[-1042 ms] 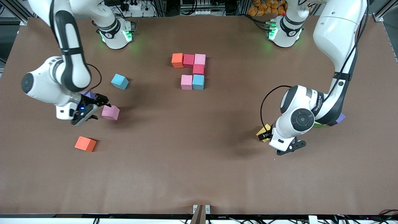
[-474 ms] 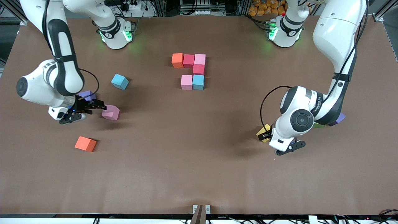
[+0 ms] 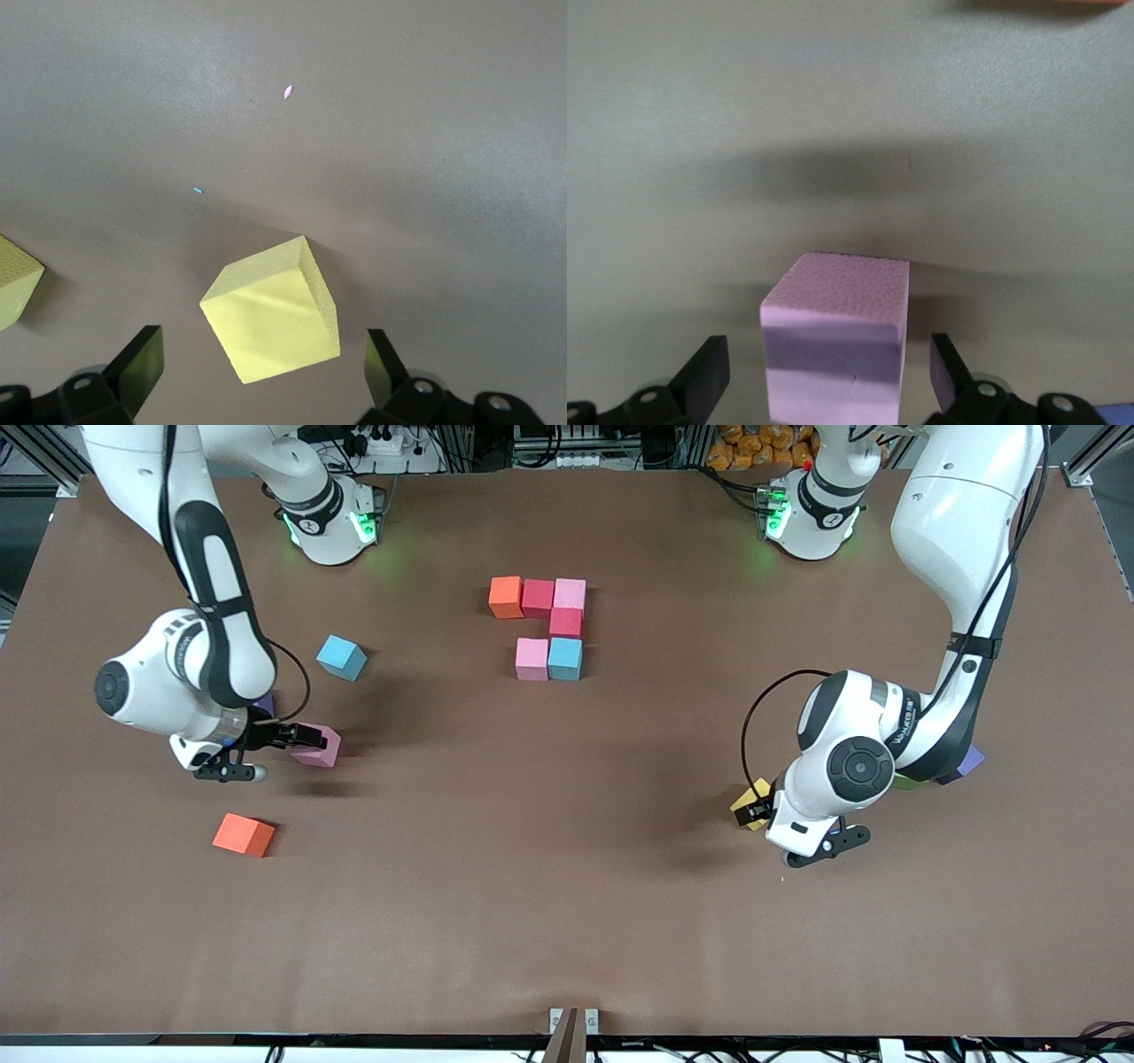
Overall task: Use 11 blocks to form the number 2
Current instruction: 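Move the right gripper to the lone pink block and grasp it, then lift the pink block with the right gripper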
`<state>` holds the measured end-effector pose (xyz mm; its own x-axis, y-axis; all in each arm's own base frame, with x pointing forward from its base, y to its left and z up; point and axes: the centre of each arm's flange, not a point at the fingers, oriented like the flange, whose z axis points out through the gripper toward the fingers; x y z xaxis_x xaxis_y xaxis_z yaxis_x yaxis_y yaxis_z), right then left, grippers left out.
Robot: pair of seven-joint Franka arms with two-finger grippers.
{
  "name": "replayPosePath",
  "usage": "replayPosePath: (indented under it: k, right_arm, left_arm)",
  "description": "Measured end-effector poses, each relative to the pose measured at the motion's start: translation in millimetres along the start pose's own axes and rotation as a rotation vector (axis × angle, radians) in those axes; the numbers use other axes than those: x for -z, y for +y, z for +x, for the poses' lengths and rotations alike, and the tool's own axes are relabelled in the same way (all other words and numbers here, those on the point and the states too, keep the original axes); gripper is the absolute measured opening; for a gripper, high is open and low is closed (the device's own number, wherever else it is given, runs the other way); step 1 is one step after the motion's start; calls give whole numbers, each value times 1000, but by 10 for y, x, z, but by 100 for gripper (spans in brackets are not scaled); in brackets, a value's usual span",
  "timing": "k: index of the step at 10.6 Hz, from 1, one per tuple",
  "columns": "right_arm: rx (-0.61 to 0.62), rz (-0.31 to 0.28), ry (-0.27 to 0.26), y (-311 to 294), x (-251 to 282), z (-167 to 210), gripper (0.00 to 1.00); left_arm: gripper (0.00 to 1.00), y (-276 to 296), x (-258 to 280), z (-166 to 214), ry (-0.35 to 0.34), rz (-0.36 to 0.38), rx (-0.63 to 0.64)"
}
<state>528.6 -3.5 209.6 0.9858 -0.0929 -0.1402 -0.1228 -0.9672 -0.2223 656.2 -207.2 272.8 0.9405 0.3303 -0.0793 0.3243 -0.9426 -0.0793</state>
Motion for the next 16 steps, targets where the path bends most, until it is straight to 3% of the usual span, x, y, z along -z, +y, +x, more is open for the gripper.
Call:
replayPosePath:
  k: [7,11,16]
  right_arm:
    - [-78,-32,-42,-12,-250,-113,100]
    - [-169,-125,-65,-94,-128,-139,100]
    - [-187,-124,-63,-204,-88,-151,99]
  left_arm:
    - [100,2,-36,0,-5,2,1]
    - [100,2,-48,0,-6,3,1]
    - [100,3,-56,-1,-7,3,1]
